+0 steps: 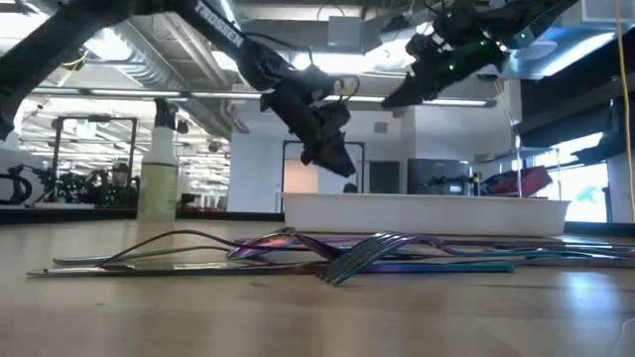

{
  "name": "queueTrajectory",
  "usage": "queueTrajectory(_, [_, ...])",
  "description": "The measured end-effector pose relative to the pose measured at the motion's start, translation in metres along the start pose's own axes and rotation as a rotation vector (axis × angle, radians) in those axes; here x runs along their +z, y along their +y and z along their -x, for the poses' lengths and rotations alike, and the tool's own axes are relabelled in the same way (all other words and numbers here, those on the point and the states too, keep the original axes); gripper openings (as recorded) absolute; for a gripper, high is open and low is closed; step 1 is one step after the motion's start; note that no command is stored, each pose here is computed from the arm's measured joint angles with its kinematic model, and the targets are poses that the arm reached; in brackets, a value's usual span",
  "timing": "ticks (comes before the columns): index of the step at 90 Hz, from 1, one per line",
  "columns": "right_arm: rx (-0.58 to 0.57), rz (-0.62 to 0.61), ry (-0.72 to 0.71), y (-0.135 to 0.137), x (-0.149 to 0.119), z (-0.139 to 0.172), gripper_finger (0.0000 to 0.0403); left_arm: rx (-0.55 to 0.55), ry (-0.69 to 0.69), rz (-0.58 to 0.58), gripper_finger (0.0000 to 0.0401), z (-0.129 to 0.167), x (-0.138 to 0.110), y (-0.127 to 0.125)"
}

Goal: Sort silverware
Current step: Put the blue teaspoon on the white silverware tray

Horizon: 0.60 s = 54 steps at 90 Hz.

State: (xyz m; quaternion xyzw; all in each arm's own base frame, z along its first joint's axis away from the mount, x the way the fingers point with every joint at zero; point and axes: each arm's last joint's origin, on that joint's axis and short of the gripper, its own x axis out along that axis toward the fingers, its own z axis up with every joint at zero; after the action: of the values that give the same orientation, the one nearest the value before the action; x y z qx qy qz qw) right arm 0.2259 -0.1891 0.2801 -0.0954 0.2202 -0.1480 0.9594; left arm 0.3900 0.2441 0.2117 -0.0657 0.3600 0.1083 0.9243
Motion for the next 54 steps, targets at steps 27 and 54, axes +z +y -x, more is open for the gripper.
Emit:
queueTrajectory(27, [0.206, 0.058, 0.024, 0.060, 0.005, -0.012, 0.0206, 0.127, -0.303, -0.021, 0.0154, 0.045, -0.059, -0.087])
queueTrajectory(54, [0.387, 0.084, 0.012, 0.157, 0.019, -0.033, 0.0207, -0.003, -0.233, -0.077, 0.0154, 0.059, -0.138, -0.194])
